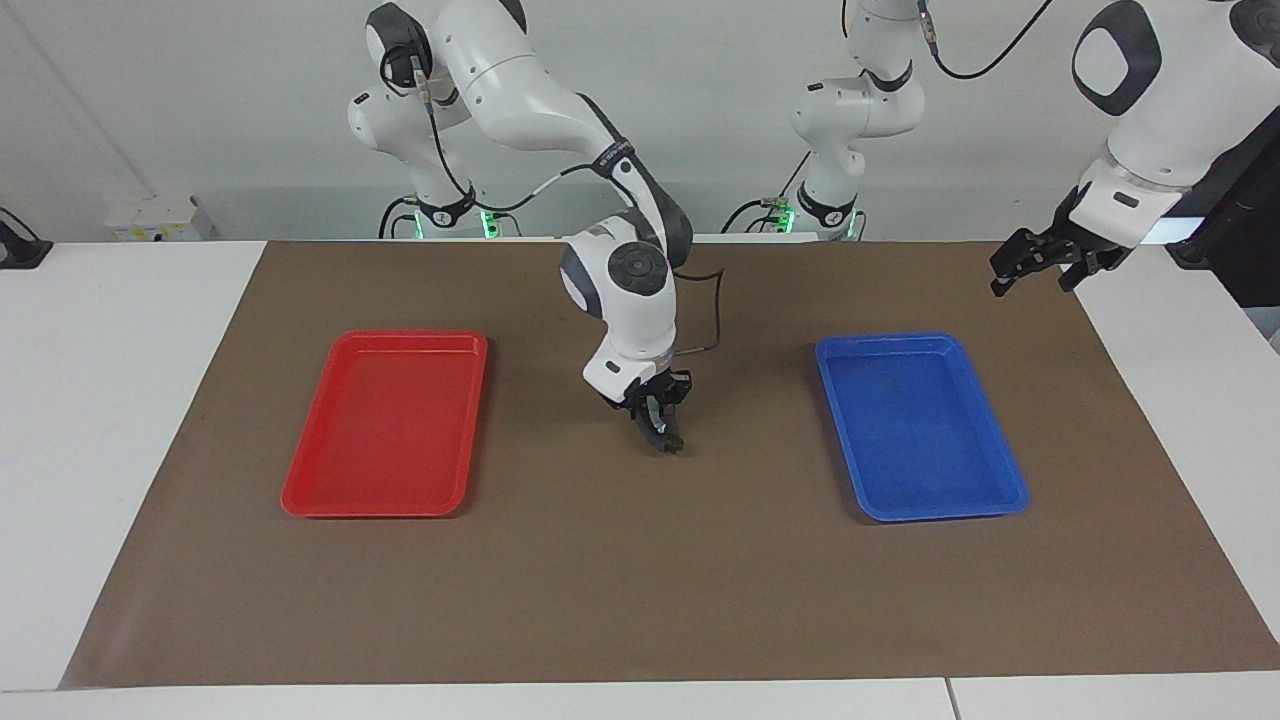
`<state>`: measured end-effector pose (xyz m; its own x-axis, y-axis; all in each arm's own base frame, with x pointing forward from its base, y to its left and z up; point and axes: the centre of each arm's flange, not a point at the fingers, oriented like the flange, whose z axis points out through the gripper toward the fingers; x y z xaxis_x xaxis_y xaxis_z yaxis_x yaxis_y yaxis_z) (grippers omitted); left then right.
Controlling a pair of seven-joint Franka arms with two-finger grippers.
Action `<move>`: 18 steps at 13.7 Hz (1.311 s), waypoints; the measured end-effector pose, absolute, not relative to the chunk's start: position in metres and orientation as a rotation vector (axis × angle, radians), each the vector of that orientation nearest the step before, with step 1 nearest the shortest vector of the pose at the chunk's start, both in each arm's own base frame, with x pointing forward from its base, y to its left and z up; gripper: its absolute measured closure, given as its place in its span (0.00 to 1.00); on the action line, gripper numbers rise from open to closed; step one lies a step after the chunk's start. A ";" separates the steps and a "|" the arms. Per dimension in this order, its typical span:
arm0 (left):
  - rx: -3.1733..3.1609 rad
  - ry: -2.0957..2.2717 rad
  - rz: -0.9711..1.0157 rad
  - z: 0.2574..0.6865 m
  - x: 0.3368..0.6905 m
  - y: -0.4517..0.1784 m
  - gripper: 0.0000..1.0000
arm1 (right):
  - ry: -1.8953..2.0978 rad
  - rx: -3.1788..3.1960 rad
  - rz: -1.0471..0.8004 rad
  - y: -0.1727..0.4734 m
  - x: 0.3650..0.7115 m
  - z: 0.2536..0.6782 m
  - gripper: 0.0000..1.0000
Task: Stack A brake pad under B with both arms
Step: 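Lower the curved pad onto the small pad with the right gripper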
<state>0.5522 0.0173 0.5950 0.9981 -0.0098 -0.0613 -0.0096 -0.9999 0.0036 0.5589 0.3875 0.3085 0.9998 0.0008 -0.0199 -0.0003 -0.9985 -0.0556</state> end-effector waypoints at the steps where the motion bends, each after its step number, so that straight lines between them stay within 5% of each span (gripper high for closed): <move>1: 3.137 -0.015 -0.096 0.595 0.552 0.017 0.00 | 0.019 -3.085 0.029 0.387 0.558 0.307 0.57; 18: 3.137 -0.015 -0.096 0.595 0.552 0.017 0.00 | -0.005 -3.082 0.016 0.396 0.548 0.298 0.53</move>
<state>0.5522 0.0173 0.5950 0.9981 -0.0098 -0.0613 -0.0096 -0.9999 0.0036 0.5480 0.3963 0.2983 0.9999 0.0035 -0.0105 0.0029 -0.9982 -0.0591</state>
